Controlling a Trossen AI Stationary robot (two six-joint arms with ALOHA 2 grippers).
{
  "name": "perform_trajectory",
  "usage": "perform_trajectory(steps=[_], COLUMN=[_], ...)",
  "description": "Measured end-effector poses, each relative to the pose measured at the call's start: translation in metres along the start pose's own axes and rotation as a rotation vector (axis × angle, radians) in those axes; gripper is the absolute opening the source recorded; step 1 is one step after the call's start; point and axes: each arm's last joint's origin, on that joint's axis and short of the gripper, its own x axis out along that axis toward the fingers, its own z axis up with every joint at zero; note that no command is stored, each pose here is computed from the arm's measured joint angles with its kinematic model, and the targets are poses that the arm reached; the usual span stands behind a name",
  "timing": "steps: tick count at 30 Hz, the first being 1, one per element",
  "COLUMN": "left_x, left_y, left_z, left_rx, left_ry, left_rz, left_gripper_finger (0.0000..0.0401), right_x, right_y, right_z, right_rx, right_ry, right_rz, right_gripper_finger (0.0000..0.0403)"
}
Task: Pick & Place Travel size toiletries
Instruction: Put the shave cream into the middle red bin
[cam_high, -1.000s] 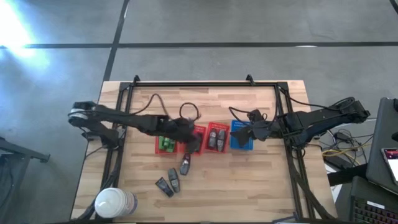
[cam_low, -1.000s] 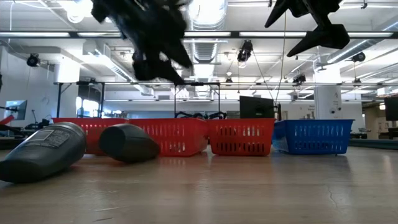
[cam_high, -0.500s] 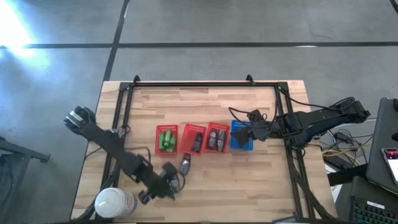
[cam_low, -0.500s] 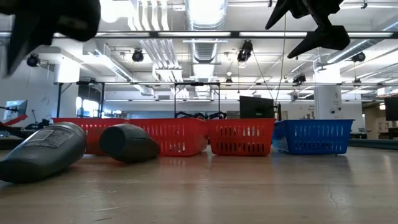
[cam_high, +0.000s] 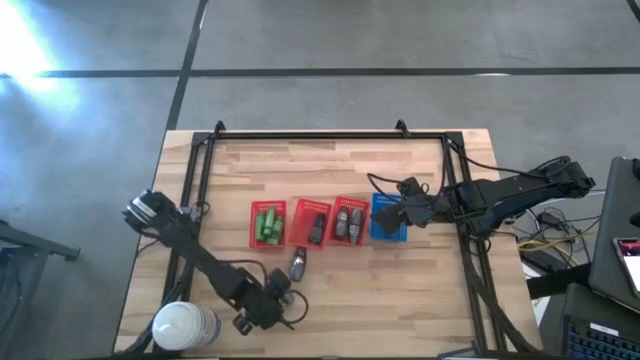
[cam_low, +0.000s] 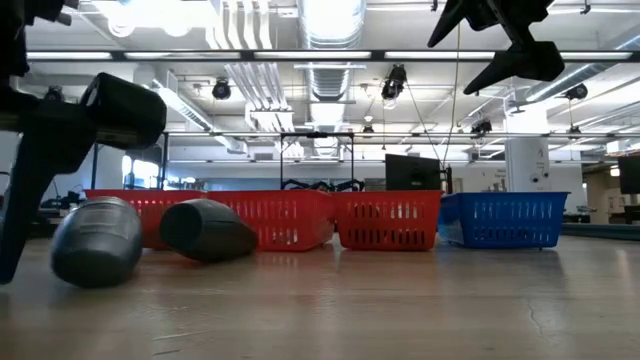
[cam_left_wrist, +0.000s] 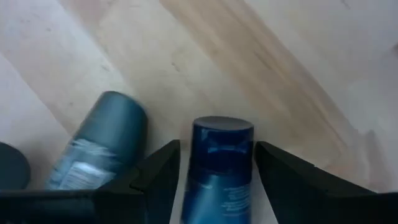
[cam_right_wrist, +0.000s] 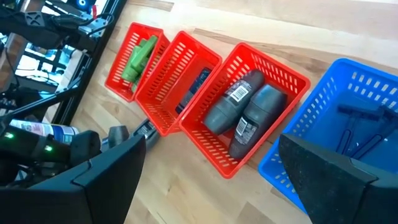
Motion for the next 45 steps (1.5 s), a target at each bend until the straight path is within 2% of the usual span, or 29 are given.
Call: perform_trajectory(steps=[4,8,10,12,14,15,17,20,22,24,28,30,35,38,45], left_x=[0.002,-0.001,-0.006,-0.016,-0.032,-0.043,-0.068,-0.104,-0.118,-0.123,-0.117,-0.108,-0.080,-0.068,-0.061], left_y=[0.000,0.001,0.002,0.007,0.017,0.025,0.049,0.091,0.113,0.132,0.168,0.182,0.196,0.199,0.201], left_z=[0.000,0.000,0.000,0.001,0.002,0.004,0.005,-0.009,-0.026,-0.040,-0.053,-0.055,-0.064,-0.065,-0.067], left_rx=[-0.004,-0.029,-0.092,-0.209,-0.396,-0.526,-0.883,-1.386,-1.601,-1.719,-1.767,-1.771,-1.785,-1.776,-1.720], left_ry=[0.000,-0.005,0.001,0.010,-0.002,-0.029,-0.154,-0.381,-0.495,-0.572,-0.724,-0.744,-0.612,-0.582,-0.526], left_rz=[-0.020,-0.048,-0.063,-0.059,-0.018,0.024,0.136,0.307,0.409,0.454,0.385,0.373,0.434,0.447,0.470], left_gripper_finger=[0.0191,0.0135,0.0124,0.0124,0.0124,0.0124,0.0124,0.0124,0.0124,0.0126,0.0130,0.0129,0.0129,0.0137,0.0185], right_x=[0.000,0.001,0.001,0.002,0.002,0.002,0.002,0.002,0.002,0.002,0.002,0.002,0.002,0.002,0.002], right_y=[-0.001,-0.001,-0.002,-0.002,-0.002,-0.002,-0.002,-0.002,-0.002,-0.002,-0.002,-0.002,-0.002,-0.002,-0.002], right_z=[0.000,-0.001,-0.001,-0.001,-0.002,-0.001,-0.002,-0.001,-0.001,-0.001,-0.001,-0.001,-0.001,-0.001,-0.001], right_rx=[-0.001,-0.003,-0.004,-0.004,-0.005,-0.004,-0.004,-0.004,-0.004,-0.003,0.006,0.005,0.013,0.016,0.014], right_ry=[0.005,0.006,0.007,0.007,0.007,0.007,0.007,0.007,0.006,0.006,0.005,0.006,0.004,0.004,0.004], right_rz=[-0.002,-0.005,-0.008,-0.009,-0.009,-0.009,-0.009,-0.009,-0.008,-0.007,-0.007,-0.006,-0.008,-0.008,-0.009], right_gripper_finger=[0.0363,0.0363,0.0364,0.0363,0.0364,0.0364,0.0363,0.0363,0.0364,0.0363,0.0364,0.0363,0.0364,0.0363,0.0363])
